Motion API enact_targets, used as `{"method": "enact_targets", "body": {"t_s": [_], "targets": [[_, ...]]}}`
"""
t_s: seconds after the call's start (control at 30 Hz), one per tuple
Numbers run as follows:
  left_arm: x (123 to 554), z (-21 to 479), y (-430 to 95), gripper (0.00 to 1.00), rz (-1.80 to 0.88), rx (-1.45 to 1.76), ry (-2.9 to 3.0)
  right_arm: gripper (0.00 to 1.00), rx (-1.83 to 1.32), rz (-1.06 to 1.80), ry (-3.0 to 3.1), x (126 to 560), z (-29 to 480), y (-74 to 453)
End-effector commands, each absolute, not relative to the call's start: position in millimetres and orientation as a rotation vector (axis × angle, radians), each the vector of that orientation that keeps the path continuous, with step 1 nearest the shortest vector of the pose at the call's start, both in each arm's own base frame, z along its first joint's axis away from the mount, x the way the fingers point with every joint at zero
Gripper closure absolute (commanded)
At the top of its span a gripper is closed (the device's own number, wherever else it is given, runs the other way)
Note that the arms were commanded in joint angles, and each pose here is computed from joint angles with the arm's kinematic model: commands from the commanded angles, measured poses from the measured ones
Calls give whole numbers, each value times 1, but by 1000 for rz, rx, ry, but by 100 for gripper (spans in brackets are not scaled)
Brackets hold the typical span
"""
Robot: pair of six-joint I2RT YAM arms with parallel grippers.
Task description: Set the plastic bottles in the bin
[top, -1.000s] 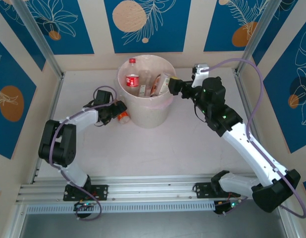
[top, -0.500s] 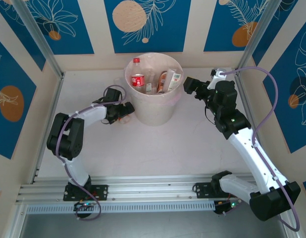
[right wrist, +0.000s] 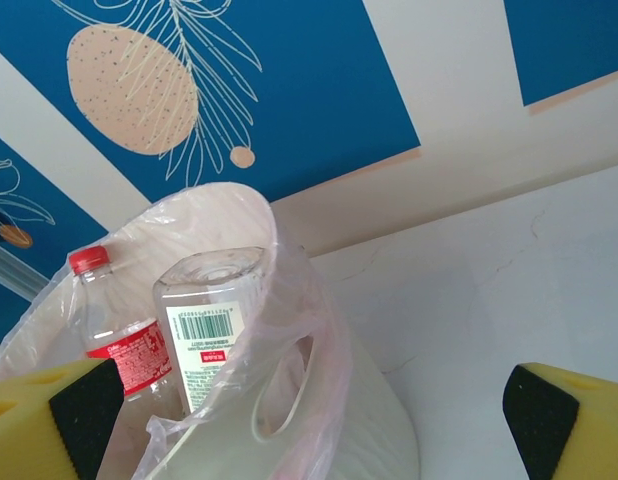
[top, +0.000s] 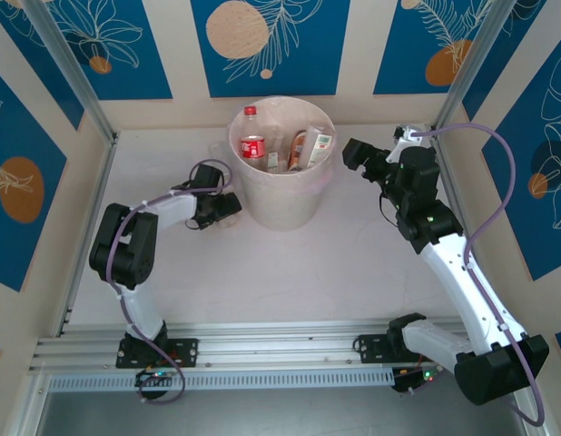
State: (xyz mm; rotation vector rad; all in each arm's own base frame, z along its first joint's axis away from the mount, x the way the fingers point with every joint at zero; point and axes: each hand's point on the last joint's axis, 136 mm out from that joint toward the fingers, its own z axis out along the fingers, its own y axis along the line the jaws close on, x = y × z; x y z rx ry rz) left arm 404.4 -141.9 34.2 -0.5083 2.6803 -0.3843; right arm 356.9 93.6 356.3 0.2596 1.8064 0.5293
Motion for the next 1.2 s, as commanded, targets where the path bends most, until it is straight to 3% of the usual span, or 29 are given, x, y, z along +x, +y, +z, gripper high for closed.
{"method": "enact_targets", "body": {"t_s": [0.0,0.37,0.6,1.17], "targets": [[400,29,-133,18,-337,-486,2689,0,289,553,1815,355,352,91],[389,51,-121,48,-300,-431,2636,0,282,576,1824,357,350,94],[386,98,-111,58,-292,-426,2520,0,235,616,1838,360,349,104],[365,380,-143,64,-745,-134,1651,0,194,670,1824,351,357,110]]}}
